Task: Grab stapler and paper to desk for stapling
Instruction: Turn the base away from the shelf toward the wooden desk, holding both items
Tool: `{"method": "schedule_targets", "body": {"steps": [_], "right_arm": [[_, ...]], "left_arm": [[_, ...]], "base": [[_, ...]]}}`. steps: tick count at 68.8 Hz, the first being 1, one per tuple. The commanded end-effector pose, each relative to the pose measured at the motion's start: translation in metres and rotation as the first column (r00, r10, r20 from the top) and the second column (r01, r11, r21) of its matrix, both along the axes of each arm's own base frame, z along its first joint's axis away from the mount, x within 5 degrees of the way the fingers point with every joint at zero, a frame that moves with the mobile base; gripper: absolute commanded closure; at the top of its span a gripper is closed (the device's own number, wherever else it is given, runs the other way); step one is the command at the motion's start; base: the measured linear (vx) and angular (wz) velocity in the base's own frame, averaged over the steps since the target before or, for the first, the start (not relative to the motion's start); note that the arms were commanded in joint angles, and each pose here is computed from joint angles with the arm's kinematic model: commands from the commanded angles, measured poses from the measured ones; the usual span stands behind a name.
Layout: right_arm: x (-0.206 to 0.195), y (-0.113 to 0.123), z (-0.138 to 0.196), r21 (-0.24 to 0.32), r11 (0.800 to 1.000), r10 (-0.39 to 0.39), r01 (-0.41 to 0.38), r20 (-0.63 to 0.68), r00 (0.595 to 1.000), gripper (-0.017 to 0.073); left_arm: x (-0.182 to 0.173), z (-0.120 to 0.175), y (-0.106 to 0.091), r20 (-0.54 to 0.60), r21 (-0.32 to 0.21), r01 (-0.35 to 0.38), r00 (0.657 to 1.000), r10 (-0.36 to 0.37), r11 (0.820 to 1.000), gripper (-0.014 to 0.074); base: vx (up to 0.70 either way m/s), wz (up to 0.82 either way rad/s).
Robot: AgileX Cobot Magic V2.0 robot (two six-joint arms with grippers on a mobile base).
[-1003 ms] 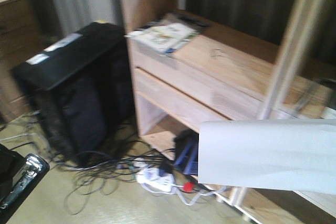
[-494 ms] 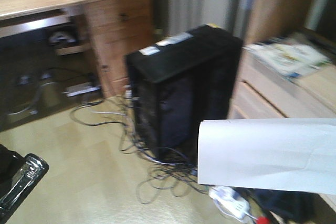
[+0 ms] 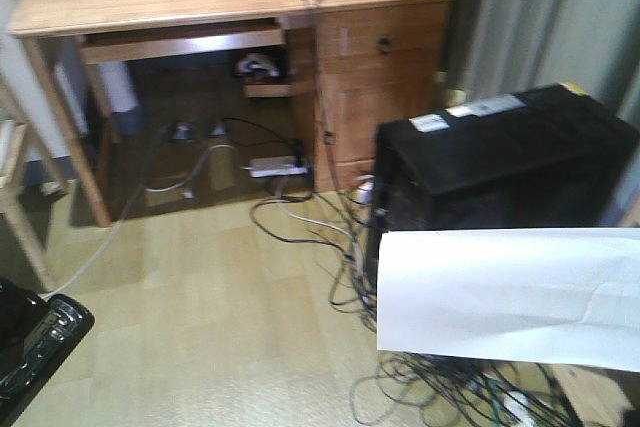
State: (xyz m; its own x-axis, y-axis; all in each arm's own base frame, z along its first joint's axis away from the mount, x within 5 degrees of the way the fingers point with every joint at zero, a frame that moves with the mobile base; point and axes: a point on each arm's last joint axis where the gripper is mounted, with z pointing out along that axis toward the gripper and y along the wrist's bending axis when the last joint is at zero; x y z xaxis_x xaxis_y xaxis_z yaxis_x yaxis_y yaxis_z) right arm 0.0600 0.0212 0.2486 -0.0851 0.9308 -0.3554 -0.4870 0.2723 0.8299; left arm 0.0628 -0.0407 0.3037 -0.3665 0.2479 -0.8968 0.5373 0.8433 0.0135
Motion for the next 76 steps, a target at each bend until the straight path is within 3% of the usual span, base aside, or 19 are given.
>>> {"method": "schedule_targets", "body": {"steps": [1,39,76], "right_arm": [[-0.0028,0.0015,0.0136,0.002,1.0,0.02,-0.02,0.079,0.997,0.0561],[-0.0028,0.0015,0.0136,0.002,1.0,0.02,-0.02,0.079,0.997,0.0561],[-0.0028,0.0015,0.0136,0.002,1.0,0.02,-0.02,0.079,0.997,0.0561]], "left_arm": [[0.0027,0.0187,-0.0006,0.11,-0.08,-0.013,0.994,0.022,0.997,0.0601],[0.0027,0.0187,-0.0006,0.11,-0.08,-0.013,0.994,0.022,0.997,0.0601],[0.0027,0.0187,-0.0006,0.11,-0.08,-0.013,0.994,0.022,0.997,0.0601]], "base": [[0.17,0.47],[0.2,0.35],[0.24,0.04]]}}
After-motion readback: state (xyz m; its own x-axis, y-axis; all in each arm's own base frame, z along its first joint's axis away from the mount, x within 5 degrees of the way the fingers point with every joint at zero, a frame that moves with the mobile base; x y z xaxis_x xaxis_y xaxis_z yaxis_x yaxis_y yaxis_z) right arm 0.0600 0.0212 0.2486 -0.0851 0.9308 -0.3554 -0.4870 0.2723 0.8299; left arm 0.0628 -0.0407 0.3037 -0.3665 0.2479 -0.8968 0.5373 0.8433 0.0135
